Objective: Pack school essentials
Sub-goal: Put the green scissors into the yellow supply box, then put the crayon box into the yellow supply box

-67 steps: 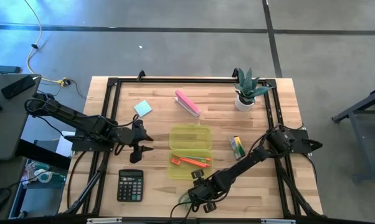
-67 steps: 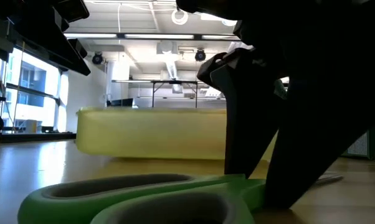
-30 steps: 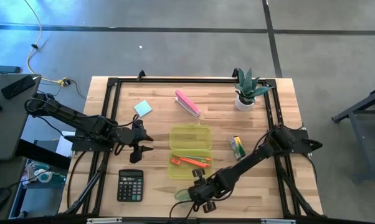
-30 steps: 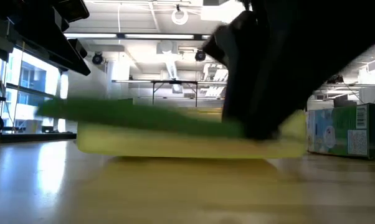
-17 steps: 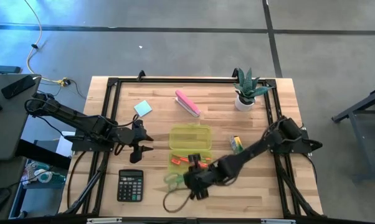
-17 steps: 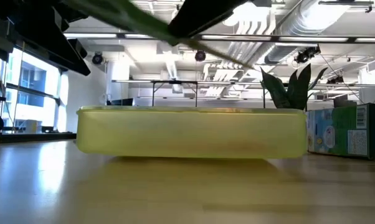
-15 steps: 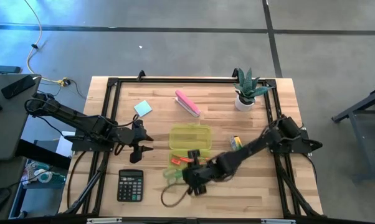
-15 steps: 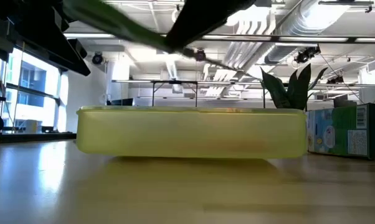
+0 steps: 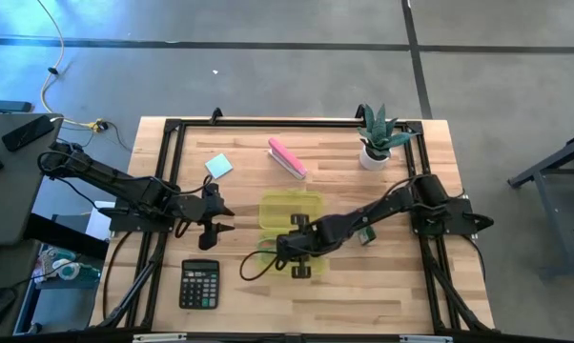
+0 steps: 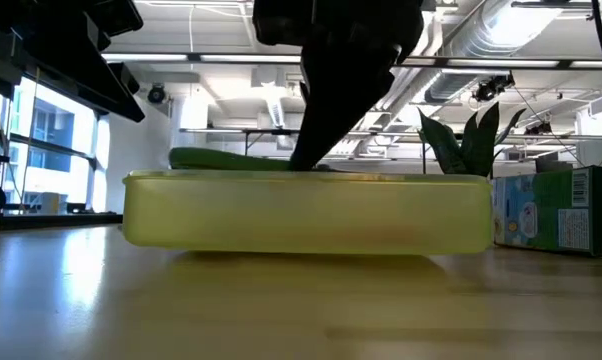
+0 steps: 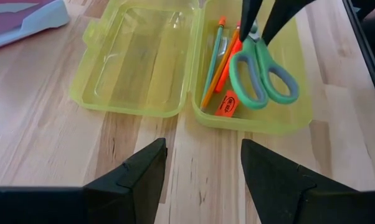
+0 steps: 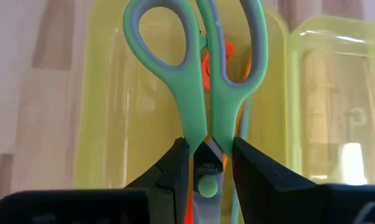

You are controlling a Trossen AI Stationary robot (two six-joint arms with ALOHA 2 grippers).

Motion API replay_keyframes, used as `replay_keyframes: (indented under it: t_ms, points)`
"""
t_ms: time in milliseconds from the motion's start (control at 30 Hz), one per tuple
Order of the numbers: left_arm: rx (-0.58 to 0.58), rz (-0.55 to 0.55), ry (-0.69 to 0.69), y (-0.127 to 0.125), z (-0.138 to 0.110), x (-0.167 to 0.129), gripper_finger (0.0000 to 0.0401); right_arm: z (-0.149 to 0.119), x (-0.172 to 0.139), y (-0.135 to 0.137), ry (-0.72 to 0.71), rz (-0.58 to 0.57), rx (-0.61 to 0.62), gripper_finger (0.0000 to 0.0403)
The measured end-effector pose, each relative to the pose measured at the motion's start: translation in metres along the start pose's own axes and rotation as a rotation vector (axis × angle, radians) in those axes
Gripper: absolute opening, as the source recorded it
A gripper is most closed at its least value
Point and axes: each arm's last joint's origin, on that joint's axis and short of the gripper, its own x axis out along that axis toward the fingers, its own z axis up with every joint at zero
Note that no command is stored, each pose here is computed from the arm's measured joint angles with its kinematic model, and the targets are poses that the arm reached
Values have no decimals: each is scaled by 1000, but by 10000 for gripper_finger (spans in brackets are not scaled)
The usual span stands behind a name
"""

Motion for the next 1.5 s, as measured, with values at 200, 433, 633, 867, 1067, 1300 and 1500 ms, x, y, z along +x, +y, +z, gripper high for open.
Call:
replay_keyframes:
  t_ms: [200,433,633,867,1067,1300,1500]
  points:
    - [-8,0,0,0,0,0,195,-5,12,-3,58,15,19,87]
    - [-8,0,0,0,0,0,195,-5,14,-4,59,1,21,101]
    - [-13,1,-1,0,0,0,195,-5,14,-4,62,9,19,150]
    - [10,0,-1,0,0,0,195,-4,5,-5,59,6,24,173]
    - [-16,25,-12,1,0,0,195,-1,-13,-9,29,-21,37,172]
    - [9,173,-69,5,2,0,197,-1,-31,-13,11,-47,32,172]
    - [29,184,-59,6,1,0,205,-2,-36,-14,20,-72,22,172]
